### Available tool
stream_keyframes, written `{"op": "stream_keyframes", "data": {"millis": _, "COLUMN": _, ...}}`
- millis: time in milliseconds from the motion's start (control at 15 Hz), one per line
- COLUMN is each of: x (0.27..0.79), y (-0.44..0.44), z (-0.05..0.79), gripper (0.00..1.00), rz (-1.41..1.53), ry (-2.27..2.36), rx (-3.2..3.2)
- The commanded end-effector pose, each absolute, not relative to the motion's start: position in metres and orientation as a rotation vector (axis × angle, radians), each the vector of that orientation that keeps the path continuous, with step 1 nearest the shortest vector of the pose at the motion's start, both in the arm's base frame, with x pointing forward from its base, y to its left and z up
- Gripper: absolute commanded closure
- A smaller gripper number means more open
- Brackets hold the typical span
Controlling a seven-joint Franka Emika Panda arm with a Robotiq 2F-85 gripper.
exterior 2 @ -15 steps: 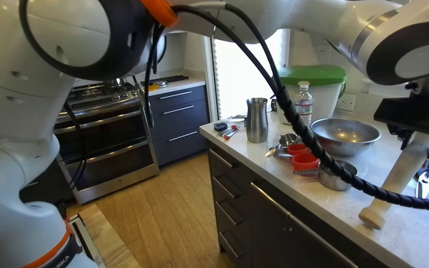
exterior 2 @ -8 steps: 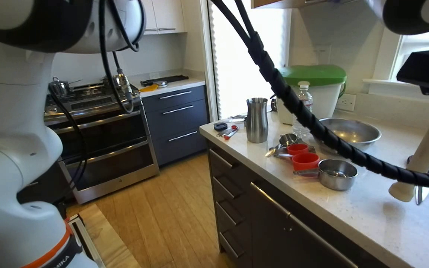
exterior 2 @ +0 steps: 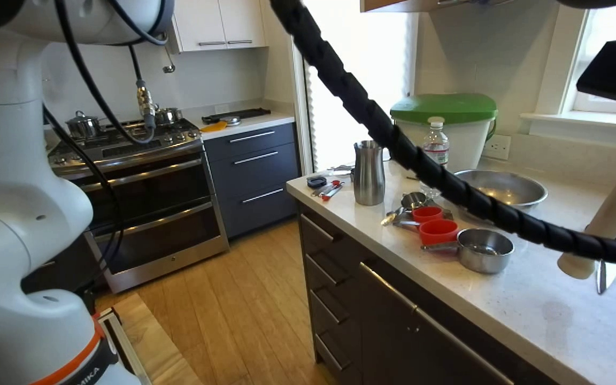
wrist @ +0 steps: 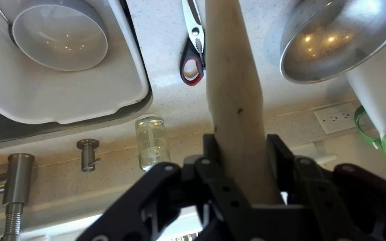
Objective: Put the rolling pin in the silver cup on the left
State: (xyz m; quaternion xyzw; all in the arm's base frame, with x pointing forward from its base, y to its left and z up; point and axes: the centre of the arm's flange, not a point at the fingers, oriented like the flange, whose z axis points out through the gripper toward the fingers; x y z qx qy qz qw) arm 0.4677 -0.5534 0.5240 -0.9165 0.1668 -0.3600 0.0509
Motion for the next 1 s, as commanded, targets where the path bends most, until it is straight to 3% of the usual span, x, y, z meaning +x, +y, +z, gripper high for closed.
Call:
{"op": "stream_keyframes", "data": {"millis": 0, "x": 0.441, "y": -0.530, "z": 0.531, "gripper": 0.84, "rz": -1.165, "ry": 0.442, "rx": -2.710}}
{"op": "stream_keyframes", "data": {"millis": 533, "x": 0.408, "y": -0.488, "z": 0.573, "gripper": 0.84, "rz": -1.376, "ry": 0.199, "rx": -2.480}}
{"op": "stream_keyframes", "data": {"millis": 933, "x": 0.382, "y": -0.433, "z": 0.617, "gripper": 0.84, "rz": -1.367, "ry": -0.044, "rx": -2.319}}
